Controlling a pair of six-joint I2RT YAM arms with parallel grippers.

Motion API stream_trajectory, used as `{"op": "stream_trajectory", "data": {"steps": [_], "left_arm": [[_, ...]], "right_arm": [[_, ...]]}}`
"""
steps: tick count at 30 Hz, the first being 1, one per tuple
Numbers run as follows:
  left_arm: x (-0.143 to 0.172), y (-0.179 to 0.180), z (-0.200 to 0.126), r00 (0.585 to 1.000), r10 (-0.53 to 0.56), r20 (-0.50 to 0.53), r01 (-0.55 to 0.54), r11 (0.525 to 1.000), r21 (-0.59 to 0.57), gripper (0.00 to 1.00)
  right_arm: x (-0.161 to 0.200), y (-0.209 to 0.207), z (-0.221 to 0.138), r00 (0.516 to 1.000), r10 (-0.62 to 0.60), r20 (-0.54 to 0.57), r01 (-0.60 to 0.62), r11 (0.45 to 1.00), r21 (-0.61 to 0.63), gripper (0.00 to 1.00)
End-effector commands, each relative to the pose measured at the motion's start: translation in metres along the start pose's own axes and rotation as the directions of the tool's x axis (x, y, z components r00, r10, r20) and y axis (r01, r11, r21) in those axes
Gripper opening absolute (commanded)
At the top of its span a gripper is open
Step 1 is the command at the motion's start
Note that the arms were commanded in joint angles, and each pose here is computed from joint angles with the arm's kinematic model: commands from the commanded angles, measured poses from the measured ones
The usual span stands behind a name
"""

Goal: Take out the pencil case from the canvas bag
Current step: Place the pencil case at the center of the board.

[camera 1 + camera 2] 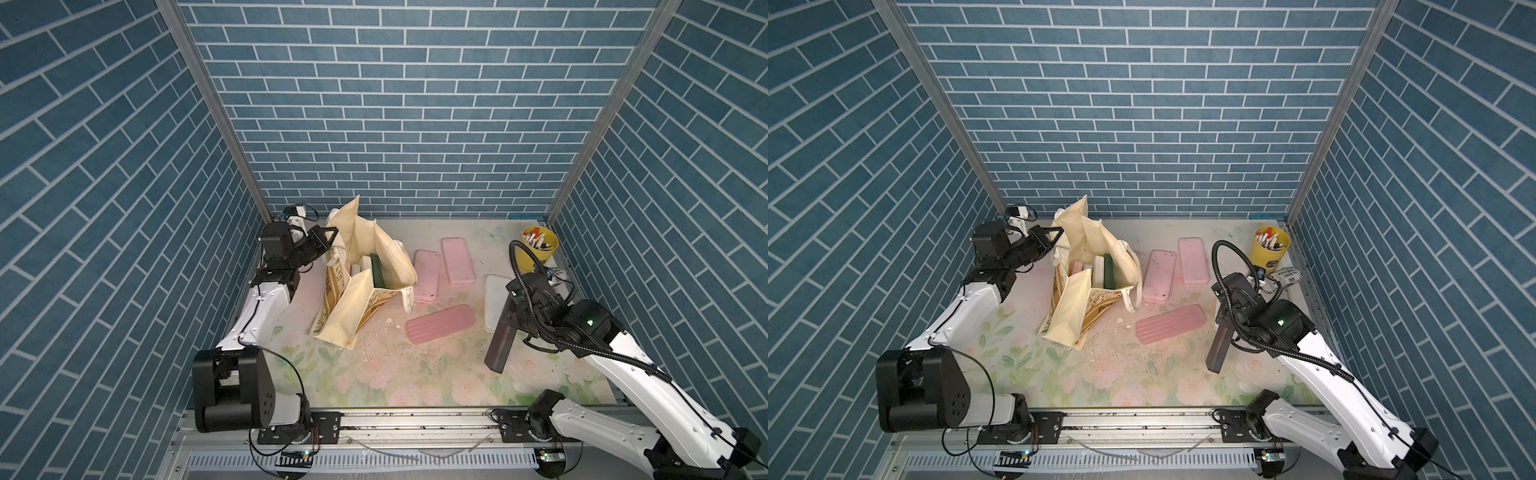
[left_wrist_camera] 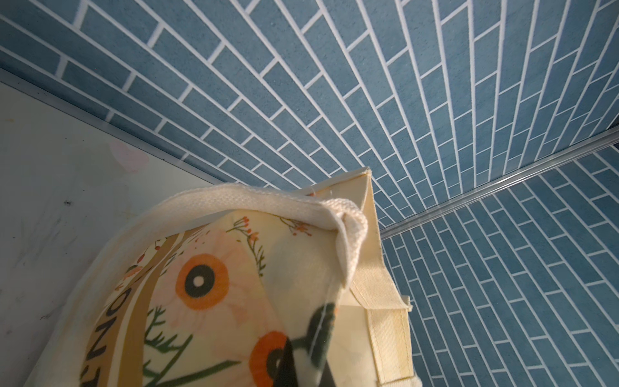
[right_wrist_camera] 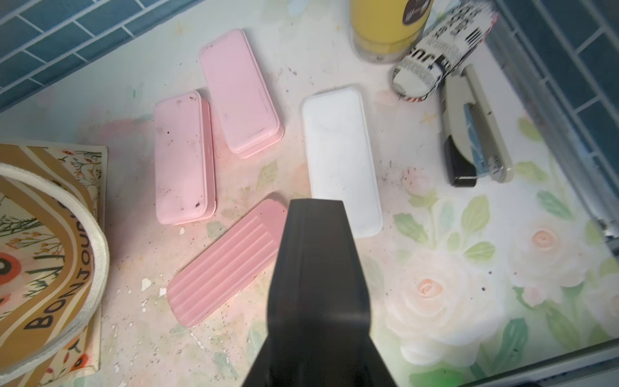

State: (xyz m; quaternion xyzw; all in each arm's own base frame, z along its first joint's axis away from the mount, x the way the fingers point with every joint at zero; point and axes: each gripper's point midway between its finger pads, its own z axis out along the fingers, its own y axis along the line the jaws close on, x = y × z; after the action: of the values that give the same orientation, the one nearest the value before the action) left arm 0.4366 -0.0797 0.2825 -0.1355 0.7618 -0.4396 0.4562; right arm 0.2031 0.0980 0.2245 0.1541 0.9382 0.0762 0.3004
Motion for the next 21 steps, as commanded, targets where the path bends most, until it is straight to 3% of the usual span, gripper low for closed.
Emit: {"op": "stream_trajectory", "data": {"steps": [1, 9, 21], "left_arm": [[0.006, 0.006, 0.007, 0.999, -0.031, -0.032, 0.032, 0.999, 0.013, 0.0], [0.008, 0.003, 0.005, 0.998, -0.03, -0.047, 0.031, 0.999, 0.023, 0.0], [0.018, 0.01, 0.007, 0.996, -0.027, -0.087, 0.028, 1.0, 0.007, 0.0]], "right_arm": [[0.023, 0.016, 0.016, 0.99, 0.093, -0.107, -0.101, 0.992, -0.078, 0.0], [0.051, 0.038, 0.051, 0.961, 0.168, -0.217, -0.201, 0.97, -0.139, 0.0], [0.086, 0.011, 0.095, 0.901, 0.366, -0.231, -0.387, 0.921, -0.052, 0.0]]}}
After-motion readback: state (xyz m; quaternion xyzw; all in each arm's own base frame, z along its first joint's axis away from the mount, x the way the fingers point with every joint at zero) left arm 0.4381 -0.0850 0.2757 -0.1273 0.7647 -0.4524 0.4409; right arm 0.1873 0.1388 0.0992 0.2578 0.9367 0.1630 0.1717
